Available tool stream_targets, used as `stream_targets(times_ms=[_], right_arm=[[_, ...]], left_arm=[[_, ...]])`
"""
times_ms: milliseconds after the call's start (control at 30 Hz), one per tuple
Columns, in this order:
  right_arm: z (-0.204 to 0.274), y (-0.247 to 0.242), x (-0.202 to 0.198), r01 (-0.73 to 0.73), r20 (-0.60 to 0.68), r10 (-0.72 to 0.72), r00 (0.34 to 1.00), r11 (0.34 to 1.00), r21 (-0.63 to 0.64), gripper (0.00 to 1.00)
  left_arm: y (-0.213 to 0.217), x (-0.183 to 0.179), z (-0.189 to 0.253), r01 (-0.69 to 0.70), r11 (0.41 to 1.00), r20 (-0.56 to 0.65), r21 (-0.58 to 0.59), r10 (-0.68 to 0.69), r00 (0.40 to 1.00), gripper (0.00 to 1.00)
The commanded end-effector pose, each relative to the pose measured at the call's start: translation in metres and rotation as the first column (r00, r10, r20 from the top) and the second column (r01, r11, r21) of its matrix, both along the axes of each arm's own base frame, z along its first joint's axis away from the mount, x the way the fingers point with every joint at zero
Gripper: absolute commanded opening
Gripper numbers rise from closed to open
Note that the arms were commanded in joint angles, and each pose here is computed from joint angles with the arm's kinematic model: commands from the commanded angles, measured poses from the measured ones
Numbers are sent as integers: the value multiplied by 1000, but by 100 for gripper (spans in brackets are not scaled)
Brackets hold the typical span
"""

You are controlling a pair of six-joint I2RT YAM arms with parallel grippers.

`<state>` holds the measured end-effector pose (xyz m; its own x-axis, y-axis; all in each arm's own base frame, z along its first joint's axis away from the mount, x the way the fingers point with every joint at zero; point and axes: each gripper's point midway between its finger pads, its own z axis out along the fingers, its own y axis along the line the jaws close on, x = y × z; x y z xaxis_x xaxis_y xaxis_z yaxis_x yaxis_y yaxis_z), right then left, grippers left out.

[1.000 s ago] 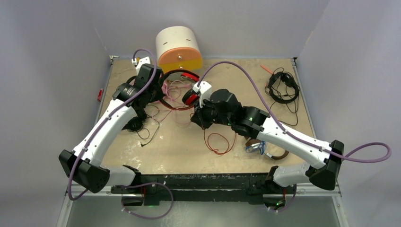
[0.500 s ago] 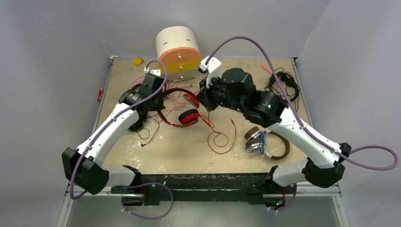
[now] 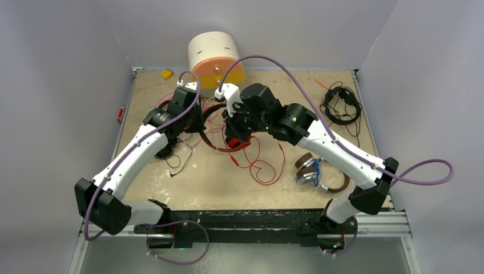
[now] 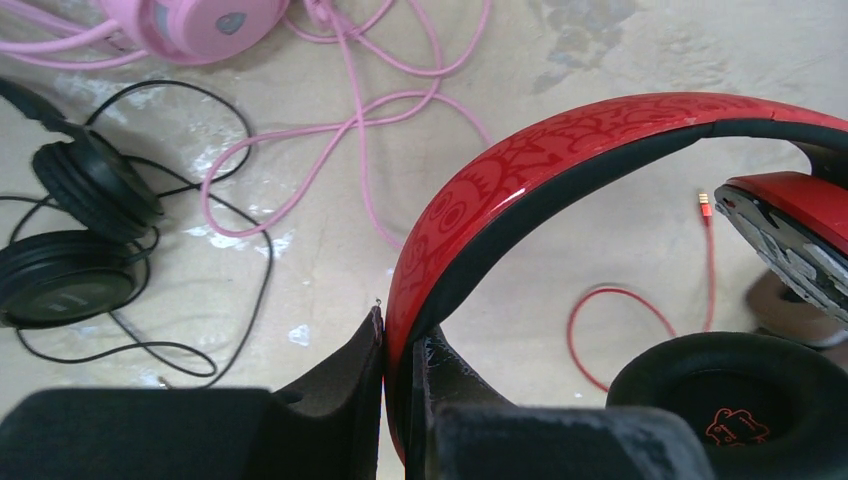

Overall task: Wrap the headphones
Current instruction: Wrap the headphones cable around the headphones.

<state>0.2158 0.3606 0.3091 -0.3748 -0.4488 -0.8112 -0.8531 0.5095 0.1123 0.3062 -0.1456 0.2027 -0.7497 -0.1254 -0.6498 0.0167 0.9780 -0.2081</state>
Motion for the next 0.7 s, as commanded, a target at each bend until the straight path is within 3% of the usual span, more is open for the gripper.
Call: stream_targets(times_ms=[0,133,300,433,567,667], right_arm=[[17,-6,-17,-83,32,82,996,996,44,0],[9,-10,-19,-91,32,91,995,995,29,0],[3,-18,-21,-80,33,79,996,997,19,0],[14,-33,-5,4,125,-2,992,1000,-12,0],[13,-50,11,108,172,-93,981,991,-79,0],[7,-56,21,162,193,-138,971,980,-113,0]], left_arm=[[-35,10,68,31,969,116,-244,-3,993,0],[-56,-1,81,118,936,93,-331,-92,991,0],[-64,-13,78,183,920,70,-346,-170,983,0],[-51,-14,58,210,947,77,-244,-197,977,0],[-5,-4,35,75,997,95,-34,-71,993,0],[10,-6,27,66,997,114,48,-71,991,0]])
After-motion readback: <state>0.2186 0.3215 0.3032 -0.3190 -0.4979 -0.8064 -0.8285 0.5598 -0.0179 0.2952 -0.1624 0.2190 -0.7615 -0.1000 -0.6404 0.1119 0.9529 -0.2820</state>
